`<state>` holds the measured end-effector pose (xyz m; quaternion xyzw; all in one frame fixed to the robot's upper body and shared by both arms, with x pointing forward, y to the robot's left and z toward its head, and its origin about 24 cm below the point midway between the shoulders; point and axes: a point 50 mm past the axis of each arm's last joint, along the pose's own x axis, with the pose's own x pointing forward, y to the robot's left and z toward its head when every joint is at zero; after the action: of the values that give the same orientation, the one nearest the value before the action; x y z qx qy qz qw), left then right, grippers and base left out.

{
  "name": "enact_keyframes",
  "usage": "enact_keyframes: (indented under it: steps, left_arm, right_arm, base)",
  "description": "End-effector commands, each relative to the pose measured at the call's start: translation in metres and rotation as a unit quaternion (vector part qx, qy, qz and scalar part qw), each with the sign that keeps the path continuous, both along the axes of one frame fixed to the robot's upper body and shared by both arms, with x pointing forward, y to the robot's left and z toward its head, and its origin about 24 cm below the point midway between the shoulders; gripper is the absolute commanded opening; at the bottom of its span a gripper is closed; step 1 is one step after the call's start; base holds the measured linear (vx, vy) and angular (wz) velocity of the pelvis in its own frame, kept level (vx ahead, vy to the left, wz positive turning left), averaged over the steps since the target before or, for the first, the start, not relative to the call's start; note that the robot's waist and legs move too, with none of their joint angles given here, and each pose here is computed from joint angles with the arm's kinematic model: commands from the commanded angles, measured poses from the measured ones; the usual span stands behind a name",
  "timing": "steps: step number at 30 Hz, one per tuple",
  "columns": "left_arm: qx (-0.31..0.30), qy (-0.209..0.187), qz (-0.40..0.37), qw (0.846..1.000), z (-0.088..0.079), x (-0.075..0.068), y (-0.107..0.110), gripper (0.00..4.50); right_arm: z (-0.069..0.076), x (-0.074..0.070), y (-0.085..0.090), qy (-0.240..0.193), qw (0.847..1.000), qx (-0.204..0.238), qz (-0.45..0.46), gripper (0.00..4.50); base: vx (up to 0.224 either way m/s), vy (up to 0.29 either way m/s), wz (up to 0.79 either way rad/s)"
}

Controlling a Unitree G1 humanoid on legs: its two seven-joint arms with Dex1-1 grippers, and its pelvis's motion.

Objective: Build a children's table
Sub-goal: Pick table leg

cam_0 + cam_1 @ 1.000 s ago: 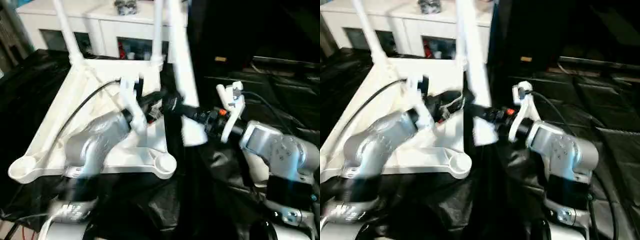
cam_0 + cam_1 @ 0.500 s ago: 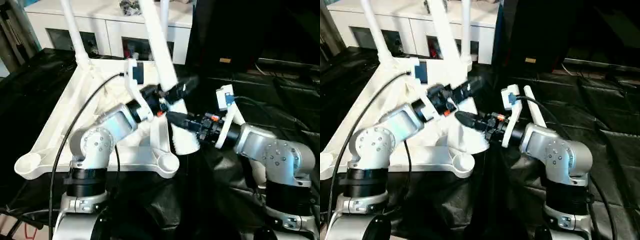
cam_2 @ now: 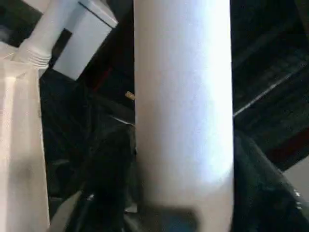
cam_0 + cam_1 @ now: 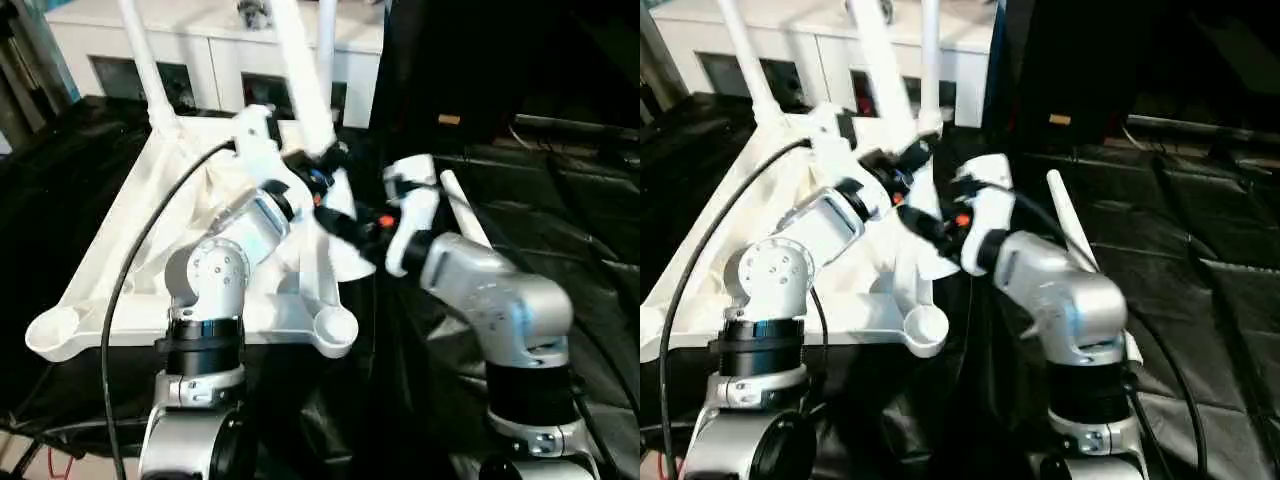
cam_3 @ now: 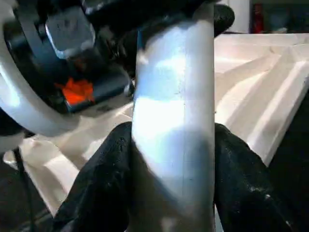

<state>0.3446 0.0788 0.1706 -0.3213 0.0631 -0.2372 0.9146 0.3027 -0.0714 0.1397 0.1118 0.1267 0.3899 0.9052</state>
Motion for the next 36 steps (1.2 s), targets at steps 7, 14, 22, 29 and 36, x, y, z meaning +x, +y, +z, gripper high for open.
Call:
enact_keyframes:
  steps: [7, 14, 22, 29, 36]
  left_arm:
    - [-0.020, 0.007, -0.003, 1.000, 0.000, 0.005, 0.005, 1.99]
    - [-0.047, -0.041, -0.094, 0.994, 0.007, -0.004, 0.005, 1.91]
    - [-0.055, -0.128, -0.287, 0.948, 0.013, -0.023, 0.002, 1.90]
    - [-0.077, -0.194, -0.396, 0.894, 0.025, -0.036, 0.004, 1.90]
    - [-0.086, -0.225, -0.429, 0.871, 0.031, -0.042, 0.006, 1.90]
  right_arm:
    - [0.020, 0.002, 0.005, -0.060, 0.998, -0.003, 0.010, 1.88]
    - [0.019, 0.001, 0.004, -0.069, 0.997, -0.010, 0.027, 1.88]
    - [0.019, -0.021, -0.014, -0.020, 0.976, 0.047, 0.212, 3.00]
    - [0.016, -0.033, -0.026, 0.025, 0.948, 0.065, 0.310, 3.55]
    - [0.008, -0.042, -0.026, 0.045, 0.935, 0.054, 0.347, 3.46]
  base:
    - [0.000, 0.000, 0.00]
    - [0.000, 0.000, 0.00]
    - [0.000, 0.000, 0.00]
    - [0.000, 0.000, 0.00]
    - [0.000, 0.000, 0.00]
